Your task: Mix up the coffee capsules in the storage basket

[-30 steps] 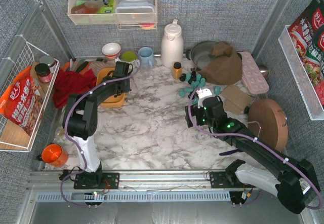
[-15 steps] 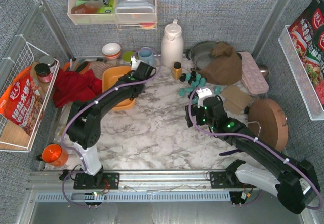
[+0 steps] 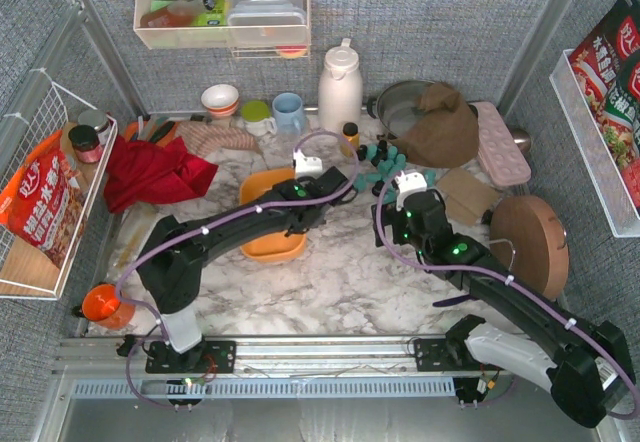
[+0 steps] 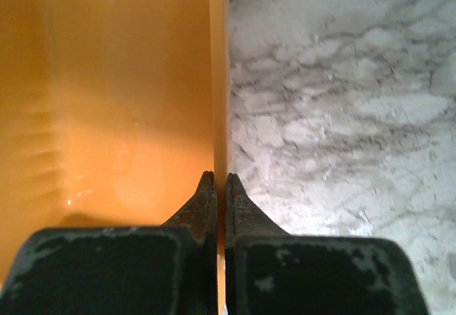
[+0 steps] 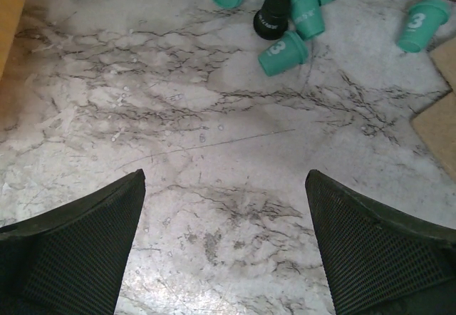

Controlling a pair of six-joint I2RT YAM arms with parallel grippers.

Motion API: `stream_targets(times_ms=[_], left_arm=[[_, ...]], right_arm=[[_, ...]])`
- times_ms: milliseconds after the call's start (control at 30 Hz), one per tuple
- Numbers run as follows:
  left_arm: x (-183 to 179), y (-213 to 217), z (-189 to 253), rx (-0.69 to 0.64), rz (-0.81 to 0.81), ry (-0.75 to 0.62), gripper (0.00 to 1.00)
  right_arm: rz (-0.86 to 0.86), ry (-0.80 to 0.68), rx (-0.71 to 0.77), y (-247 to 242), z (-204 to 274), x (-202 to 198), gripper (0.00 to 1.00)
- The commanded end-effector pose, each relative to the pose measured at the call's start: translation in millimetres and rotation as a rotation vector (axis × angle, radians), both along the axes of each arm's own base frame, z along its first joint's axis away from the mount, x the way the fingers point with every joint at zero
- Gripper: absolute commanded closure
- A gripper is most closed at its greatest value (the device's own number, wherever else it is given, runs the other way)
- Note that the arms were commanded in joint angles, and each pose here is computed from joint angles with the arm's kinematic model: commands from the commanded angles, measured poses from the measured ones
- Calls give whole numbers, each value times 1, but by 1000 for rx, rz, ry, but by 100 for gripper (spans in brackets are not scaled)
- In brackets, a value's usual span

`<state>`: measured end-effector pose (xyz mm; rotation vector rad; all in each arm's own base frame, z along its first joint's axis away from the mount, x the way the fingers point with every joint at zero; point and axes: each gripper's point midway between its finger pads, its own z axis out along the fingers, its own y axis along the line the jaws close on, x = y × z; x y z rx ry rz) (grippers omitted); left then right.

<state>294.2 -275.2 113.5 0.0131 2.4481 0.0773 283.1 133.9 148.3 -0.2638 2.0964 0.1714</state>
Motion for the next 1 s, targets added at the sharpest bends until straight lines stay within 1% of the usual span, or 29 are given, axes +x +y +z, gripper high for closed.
stream_targets(times_ms=[0, 233, 367, 600, 800, 867, 967], left_arm=[[-24, -6, -5, -41, 78, 24, 100], [-43, -17, -24, -68, 99, 68, 100], [-47, -2, -35, 22, 100, 70, 100], [-48, 25, -41, 109, 83, 52, 100], [-42, -5, -40, -3, -14, 51, 99], [-41, -7, -43, 9, -36, 56, 96], [-43, 0, -50, 67, -60, 72, 94]], right_arm=[[-64, -19, -21, -12, 1, 2, 1], [-64, -16, -23, -11, -1, 3, 1], [-64, -6, -28, -10, -5, 4, 1], [-62, 2, -35, -10, -8, 5, 1], [-63, 9, -47, -10, -12, 7, 1], [-62, 16, -52, -9, -14, 7, 1], [-62, 19, -54, -9, -15, 7, 1]])
